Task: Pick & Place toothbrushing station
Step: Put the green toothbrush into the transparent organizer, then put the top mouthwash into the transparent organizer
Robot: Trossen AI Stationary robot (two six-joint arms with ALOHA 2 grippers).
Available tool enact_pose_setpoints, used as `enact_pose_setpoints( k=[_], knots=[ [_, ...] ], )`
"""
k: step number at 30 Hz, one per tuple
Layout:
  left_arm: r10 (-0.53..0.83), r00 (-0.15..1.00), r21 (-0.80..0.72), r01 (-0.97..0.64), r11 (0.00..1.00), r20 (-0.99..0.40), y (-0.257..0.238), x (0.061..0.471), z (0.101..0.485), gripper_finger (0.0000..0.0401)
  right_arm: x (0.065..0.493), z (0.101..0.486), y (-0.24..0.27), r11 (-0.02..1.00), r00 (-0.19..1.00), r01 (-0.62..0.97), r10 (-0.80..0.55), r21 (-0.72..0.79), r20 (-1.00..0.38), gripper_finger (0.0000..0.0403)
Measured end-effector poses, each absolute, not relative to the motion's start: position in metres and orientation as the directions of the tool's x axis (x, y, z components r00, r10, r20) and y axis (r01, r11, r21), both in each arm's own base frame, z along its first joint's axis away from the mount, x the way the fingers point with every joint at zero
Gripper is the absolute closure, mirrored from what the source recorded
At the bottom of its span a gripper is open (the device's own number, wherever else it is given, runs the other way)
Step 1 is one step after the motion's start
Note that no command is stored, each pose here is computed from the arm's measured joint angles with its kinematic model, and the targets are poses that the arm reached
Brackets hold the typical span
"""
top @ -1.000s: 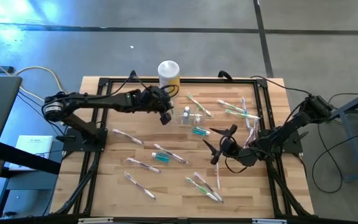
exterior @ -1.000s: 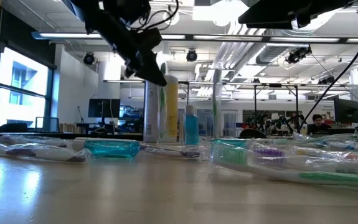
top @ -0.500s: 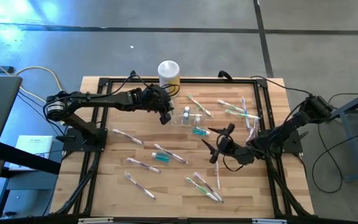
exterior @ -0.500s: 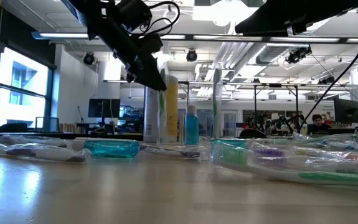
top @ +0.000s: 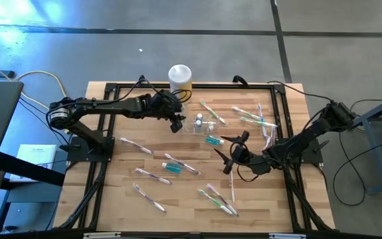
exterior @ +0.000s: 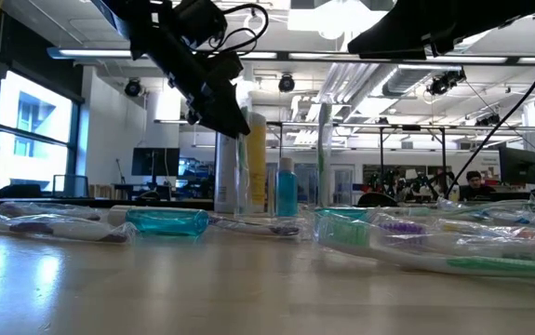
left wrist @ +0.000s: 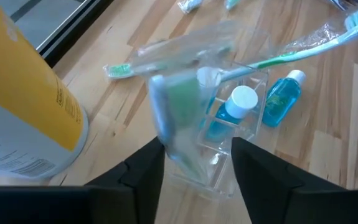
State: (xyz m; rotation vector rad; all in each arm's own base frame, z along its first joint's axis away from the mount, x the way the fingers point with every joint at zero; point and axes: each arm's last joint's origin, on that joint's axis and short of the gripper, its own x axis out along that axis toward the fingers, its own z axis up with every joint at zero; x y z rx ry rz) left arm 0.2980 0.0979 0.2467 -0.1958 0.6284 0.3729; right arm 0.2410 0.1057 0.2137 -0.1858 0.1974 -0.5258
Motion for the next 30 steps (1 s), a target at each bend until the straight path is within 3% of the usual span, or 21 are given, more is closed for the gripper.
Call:
enact_pose_setpoints(
  k=[30],
  knots=[
    [0.331, 0.811, -0.055, -0.405, 0.912, -0.481, 0.090, 0.272, 0.291, 0.0217, 0.241, 0.213, 0.106, 0.848, 0.846, 0.475, -0.514, -0.235, -0.144, 0.0147]
  ],
)
